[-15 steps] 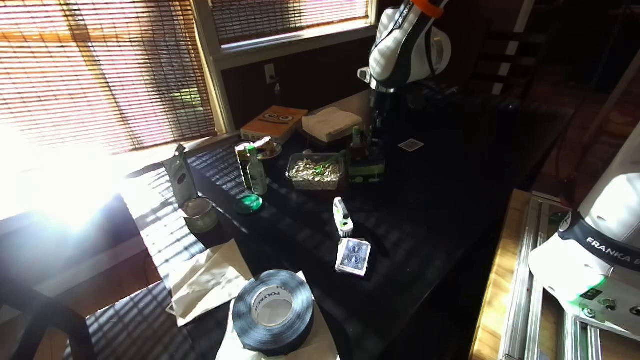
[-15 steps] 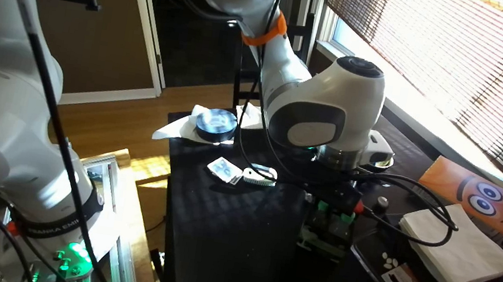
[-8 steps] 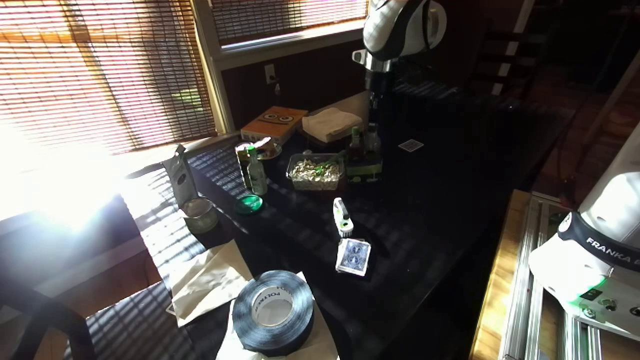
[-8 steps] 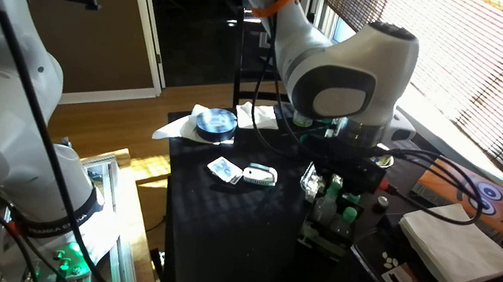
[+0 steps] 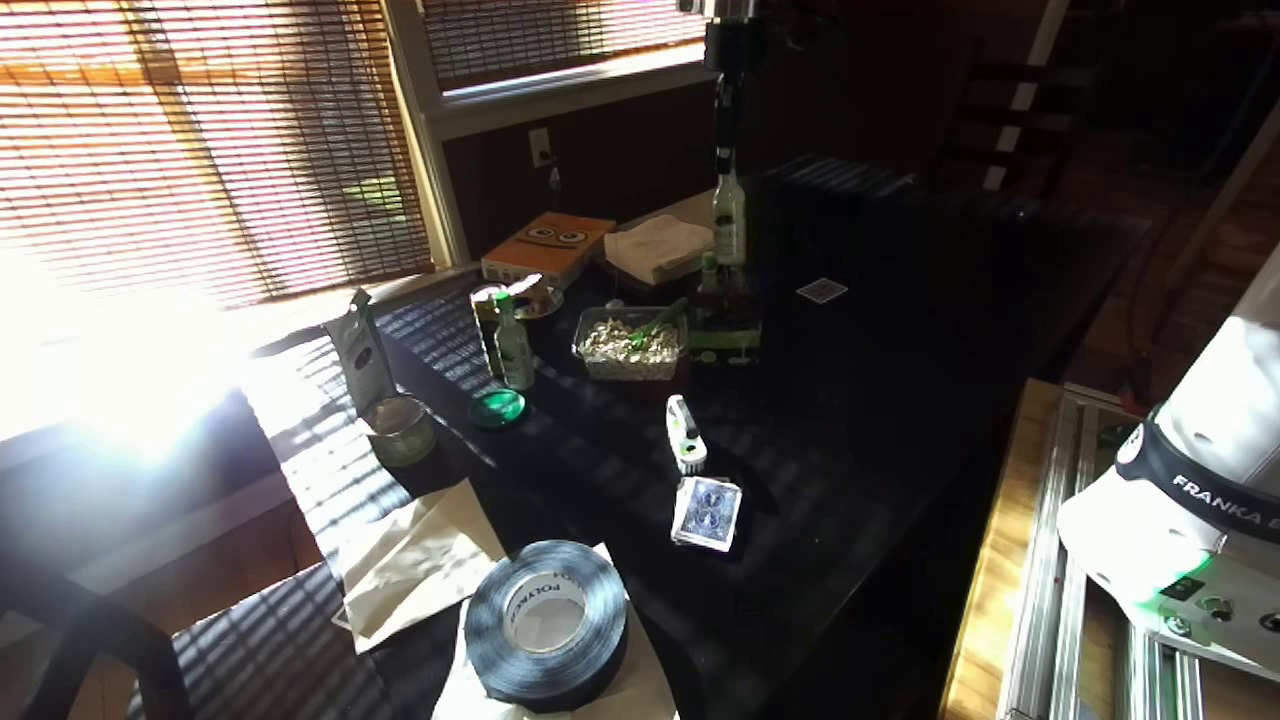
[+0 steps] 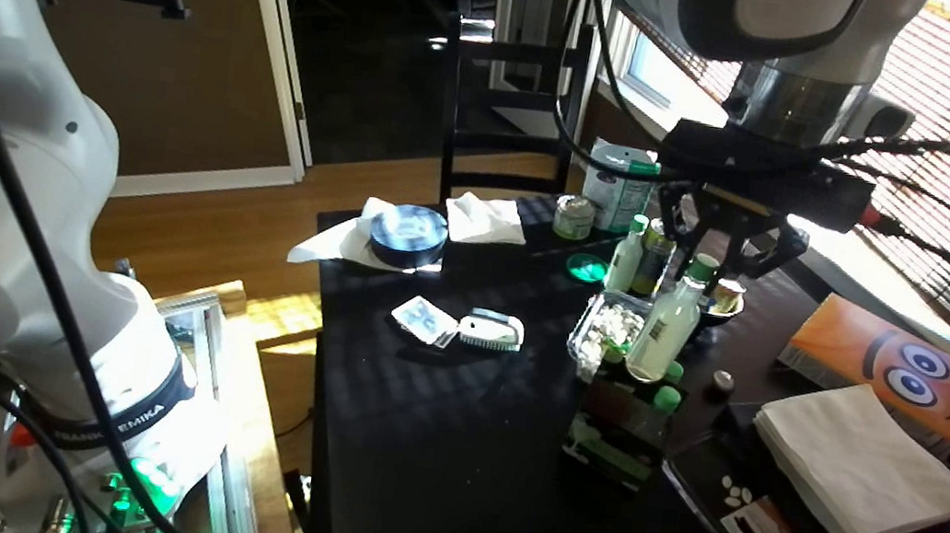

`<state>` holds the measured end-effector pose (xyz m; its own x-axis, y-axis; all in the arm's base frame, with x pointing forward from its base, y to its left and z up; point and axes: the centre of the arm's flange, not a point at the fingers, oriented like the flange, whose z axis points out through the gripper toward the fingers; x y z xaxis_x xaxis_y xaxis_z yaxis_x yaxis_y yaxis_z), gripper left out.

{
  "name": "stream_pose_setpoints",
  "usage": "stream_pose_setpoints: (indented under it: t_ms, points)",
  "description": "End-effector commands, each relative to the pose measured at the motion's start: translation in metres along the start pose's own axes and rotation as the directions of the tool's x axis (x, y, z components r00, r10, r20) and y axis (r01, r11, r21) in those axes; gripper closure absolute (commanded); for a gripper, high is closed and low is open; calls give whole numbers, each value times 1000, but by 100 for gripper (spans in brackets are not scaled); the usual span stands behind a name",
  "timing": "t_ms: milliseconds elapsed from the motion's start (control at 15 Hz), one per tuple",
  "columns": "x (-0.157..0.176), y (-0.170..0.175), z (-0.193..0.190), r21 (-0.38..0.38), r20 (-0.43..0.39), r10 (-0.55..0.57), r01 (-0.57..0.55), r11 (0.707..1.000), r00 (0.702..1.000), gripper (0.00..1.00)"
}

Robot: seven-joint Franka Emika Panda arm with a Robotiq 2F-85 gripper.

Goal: Move a bottle from the caddy closer to the bottle on the left

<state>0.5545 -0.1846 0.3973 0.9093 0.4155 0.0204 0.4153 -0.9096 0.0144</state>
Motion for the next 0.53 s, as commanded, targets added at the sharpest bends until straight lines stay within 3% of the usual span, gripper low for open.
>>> stream_pose_setpoints:
  t_ms: [0,467]
  points:
    - [17,-6,-36,0,-12,-50,50,999,999,93]
    - [52,-69,-61,73,-152,-207,220,973,966,93]
